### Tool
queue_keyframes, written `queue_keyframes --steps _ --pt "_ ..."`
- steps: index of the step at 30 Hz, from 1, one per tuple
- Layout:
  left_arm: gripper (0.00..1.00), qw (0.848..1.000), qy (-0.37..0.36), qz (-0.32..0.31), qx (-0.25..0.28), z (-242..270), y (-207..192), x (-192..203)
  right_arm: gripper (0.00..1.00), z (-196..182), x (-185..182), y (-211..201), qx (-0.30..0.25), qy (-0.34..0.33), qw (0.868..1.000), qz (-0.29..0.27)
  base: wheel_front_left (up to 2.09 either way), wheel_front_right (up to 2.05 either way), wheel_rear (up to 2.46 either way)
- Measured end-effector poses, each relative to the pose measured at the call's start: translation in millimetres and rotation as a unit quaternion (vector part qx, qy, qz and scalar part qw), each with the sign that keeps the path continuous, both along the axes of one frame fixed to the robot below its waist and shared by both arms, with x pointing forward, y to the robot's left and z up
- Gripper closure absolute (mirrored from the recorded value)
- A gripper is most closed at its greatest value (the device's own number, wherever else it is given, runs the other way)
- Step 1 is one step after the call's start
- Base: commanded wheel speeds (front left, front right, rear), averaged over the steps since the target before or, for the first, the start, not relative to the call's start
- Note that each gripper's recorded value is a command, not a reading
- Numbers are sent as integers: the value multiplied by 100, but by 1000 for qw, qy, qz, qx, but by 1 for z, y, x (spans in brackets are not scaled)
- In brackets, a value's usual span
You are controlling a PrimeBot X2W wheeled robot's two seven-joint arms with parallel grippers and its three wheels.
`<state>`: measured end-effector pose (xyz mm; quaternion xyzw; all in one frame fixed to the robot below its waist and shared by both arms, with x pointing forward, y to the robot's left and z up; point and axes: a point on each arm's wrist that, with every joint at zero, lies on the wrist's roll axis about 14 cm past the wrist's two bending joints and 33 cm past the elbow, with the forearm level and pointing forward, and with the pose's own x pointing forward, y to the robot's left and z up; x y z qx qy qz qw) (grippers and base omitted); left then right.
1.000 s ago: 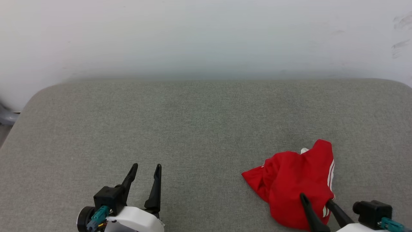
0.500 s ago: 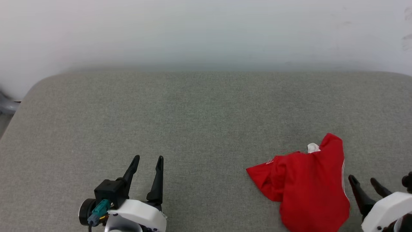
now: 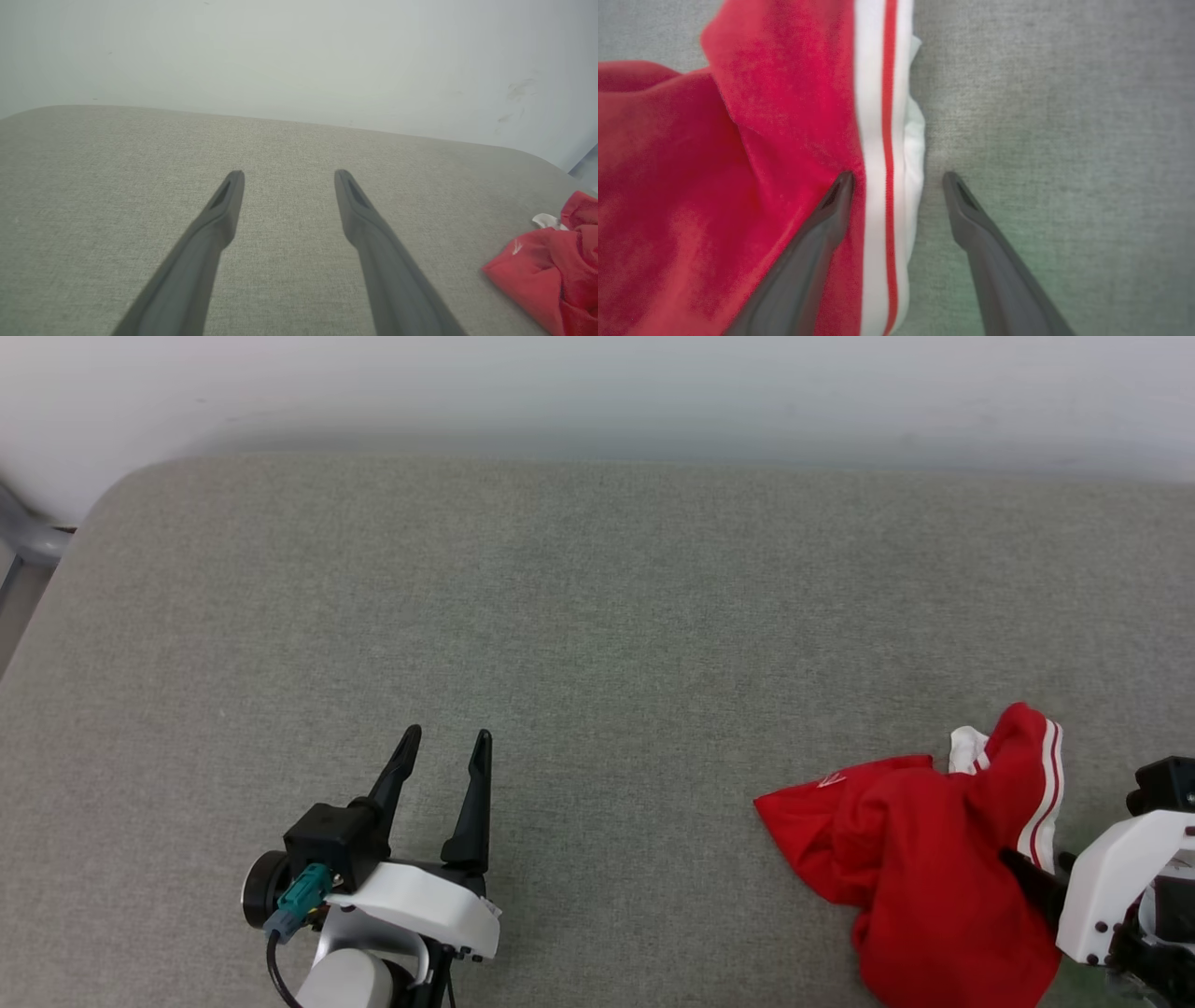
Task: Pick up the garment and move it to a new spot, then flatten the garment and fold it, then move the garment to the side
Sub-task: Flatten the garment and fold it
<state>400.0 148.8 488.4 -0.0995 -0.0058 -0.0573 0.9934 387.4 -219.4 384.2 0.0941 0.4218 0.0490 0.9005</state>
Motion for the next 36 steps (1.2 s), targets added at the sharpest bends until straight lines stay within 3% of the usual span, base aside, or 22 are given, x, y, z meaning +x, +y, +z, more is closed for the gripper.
queue_keyframes --steps 5,6,7,8,11,15,18,24,30,36 --pt "0 1000 9 8 2 -7 6 2 0 -25 -7 14 13 66 998 22 0 0 0" --pt "0 1000 9 9 3 -7 7 2 53 -28 -9 15 15 77 997 23 0 0 0" --pt "0 1000 9 11 3 -7 8 2 81 -29 -10 15 17 85 996 24 0 0 0" --pt "0 1000 8 12 3 -6 9 2 100 -29 -10 16 19 89 996 24 0 0 0" --pt "0 1000 1 11 4 -1 8 1 100 -16 -1 21 20 51 998 27 0 0 0" --pt "0 1000 -8 10 5 5 6 -2 100 31 33 30 15 -62 997 32 0 0 0" --pt "0 1000 -13 8 6 9 6 -7 100 78 54 49 21 -153 987 50 0 0 0" --pt "0 1000 -23 2 8 15 4 -12 100 134 54 124 60 -252 958 123 0 0 0" --pt "0 1000 -22 1 9 15 4 -15 100 107 8 215 113 -201 945 232 0 0 0" --pt "0 1000 -11 4 8 9 6 -17 100 41 -52 257 138 -88 942 294 0 0 0"
